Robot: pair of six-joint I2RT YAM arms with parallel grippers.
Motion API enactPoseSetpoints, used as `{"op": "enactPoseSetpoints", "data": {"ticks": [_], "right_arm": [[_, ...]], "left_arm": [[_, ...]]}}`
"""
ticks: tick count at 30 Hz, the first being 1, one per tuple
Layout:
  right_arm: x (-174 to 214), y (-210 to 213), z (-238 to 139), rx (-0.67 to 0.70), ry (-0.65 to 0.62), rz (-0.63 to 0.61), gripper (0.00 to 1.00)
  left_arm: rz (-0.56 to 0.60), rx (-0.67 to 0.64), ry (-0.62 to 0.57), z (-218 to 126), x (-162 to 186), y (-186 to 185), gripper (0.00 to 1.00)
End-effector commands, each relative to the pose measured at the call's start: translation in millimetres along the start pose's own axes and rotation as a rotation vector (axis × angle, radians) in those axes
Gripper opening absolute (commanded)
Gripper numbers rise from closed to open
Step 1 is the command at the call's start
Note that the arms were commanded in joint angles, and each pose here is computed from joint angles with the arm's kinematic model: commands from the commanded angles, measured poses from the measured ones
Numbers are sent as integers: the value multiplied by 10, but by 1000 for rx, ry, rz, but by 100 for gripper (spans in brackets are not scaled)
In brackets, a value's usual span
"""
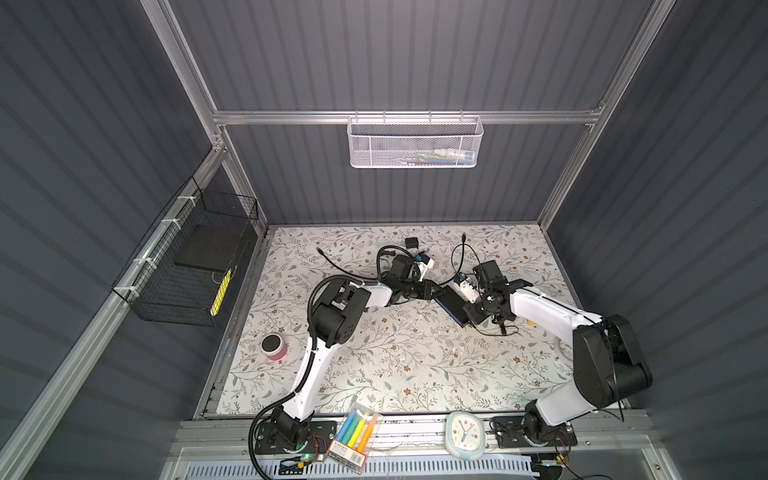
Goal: Insert the plug into the switch port
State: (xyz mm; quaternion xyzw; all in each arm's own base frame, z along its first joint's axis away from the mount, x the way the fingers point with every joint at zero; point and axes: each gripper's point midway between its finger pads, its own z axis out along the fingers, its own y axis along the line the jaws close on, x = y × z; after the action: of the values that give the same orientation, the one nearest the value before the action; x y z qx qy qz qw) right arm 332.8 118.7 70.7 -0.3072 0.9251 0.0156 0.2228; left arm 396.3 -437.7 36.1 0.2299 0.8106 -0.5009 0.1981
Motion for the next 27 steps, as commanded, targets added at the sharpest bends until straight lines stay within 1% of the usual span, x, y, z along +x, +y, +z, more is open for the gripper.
{"op": "enactPoseSetpoints", "data": {"ticks": [1,5,8,12,15,20,27], "right_arm": [[-13,-30,-111,28,-48,12,30],[168,-76,-231,51,-22,28,32],[302,-19,-262,29,3,32,33],[512,129,-210,-29,39,12,34],[621,152,-158,-32,66,-9,34],[621,190,-80,-57,66,-28,35],[564,118,21,-38,90,-68,35]], "left_arm": [[-263,-171,249,-20,975,539,32],[-251,-175,233,-73,887,538,33],[-232,-163,223,-83,802,494,34],[-213,-144,210,-81,712,465,34],[-208,-126,208,-63,686,437,35],[-197,-98,194,-44,617,386,35],[-188,-75,196,-17,578,356,35]]}}
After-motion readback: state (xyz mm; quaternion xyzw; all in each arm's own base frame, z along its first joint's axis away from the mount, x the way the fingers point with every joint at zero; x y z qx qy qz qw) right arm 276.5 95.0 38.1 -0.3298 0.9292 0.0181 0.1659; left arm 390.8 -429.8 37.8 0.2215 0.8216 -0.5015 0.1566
